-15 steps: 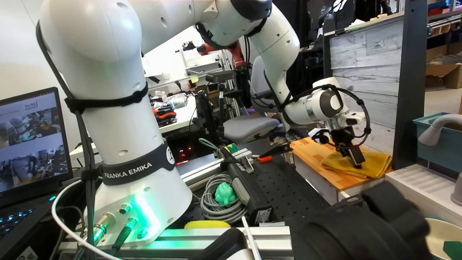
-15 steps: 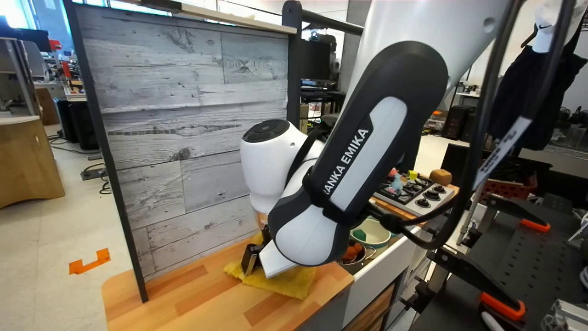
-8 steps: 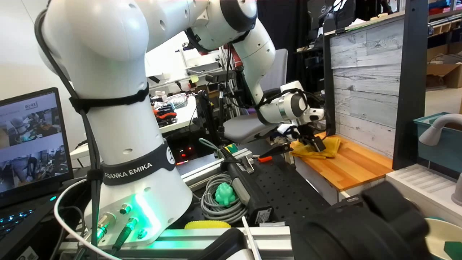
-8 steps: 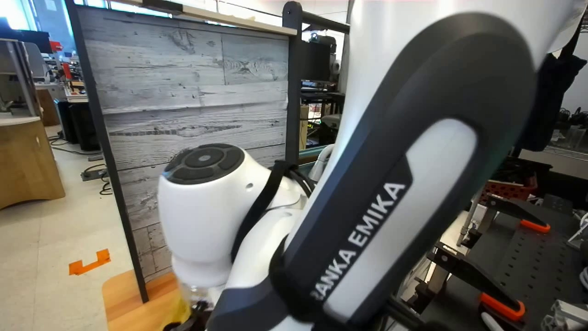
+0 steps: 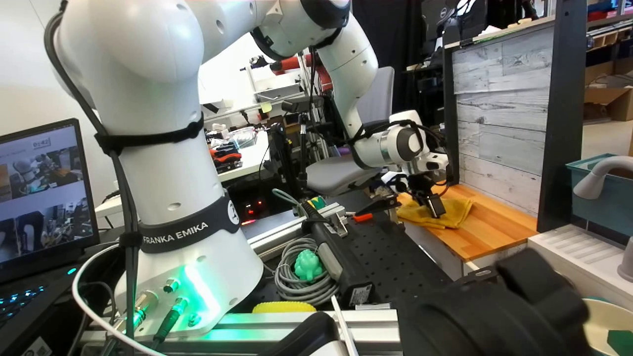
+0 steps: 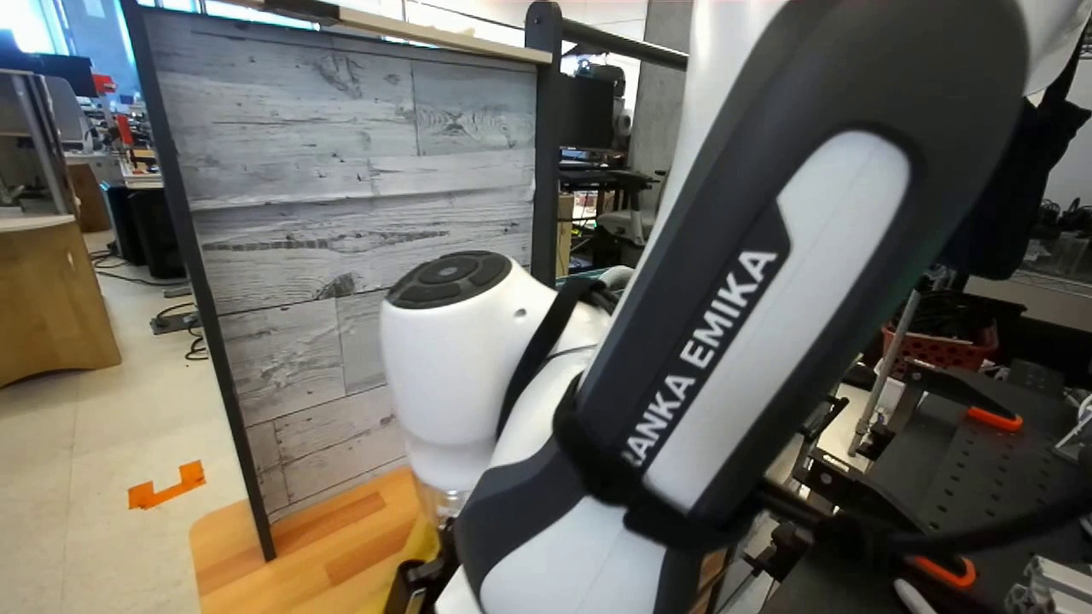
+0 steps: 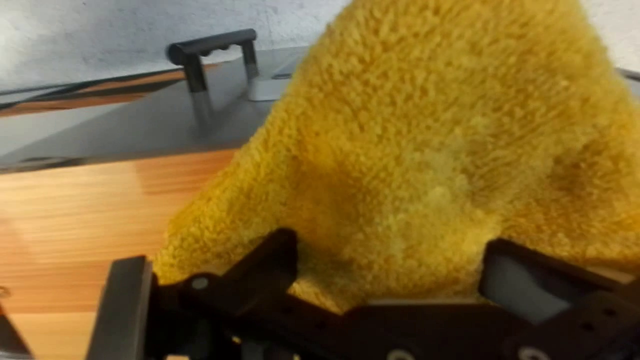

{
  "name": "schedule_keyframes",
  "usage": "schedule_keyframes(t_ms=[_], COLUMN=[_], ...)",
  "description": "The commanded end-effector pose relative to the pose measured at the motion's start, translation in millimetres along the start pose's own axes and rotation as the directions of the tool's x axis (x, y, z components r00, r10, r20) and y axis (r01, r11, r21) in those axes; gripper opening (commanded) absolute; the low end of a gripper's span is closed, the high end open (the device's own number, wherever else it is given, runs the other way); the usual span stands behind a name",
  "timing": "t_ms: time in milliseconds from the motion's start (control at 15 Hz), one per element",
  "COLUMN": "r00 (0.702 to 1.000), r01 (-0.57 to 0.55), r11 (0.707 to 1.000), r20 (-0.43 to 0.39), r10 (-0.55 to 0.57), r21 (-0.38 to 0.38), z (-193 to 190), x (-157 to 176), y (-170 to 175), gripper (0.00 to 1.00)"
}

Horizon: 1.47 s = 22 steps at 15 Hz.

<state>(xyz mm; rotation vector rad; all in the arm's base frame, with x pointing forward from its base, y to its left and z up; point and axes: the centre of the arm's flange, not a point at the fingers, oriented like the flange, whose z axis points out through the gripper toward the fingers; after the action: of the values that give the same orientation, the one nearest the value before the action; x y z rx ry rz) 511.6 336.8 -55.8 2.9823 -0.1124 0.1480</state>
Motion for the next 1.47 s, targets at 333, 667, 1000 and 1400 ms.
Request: schedule_keyframes(t_ms=[333, 667, 1000, 1400], r00=[0.993, 0.994, 0.997, 0.983], r01=[-0.09, 0.001, -0.014, -0.179], r11=[0.993, 0.96, 0.975, 0.983], r20=[0.088, 0.105, 0.082, 0.051], r10=[0.083, -0.031, -0.004, 0.177], r21=[0.08, 0.28, 0.22, 0.037], z=[24.7, 5.4, -1.4, 25.6], x=[18.1, 3.6, 27.8, 89.2], y=[71.5, -35.4, -33.3, 91.1], gripper=[1.0, 1.0, 1.0, 1.0])
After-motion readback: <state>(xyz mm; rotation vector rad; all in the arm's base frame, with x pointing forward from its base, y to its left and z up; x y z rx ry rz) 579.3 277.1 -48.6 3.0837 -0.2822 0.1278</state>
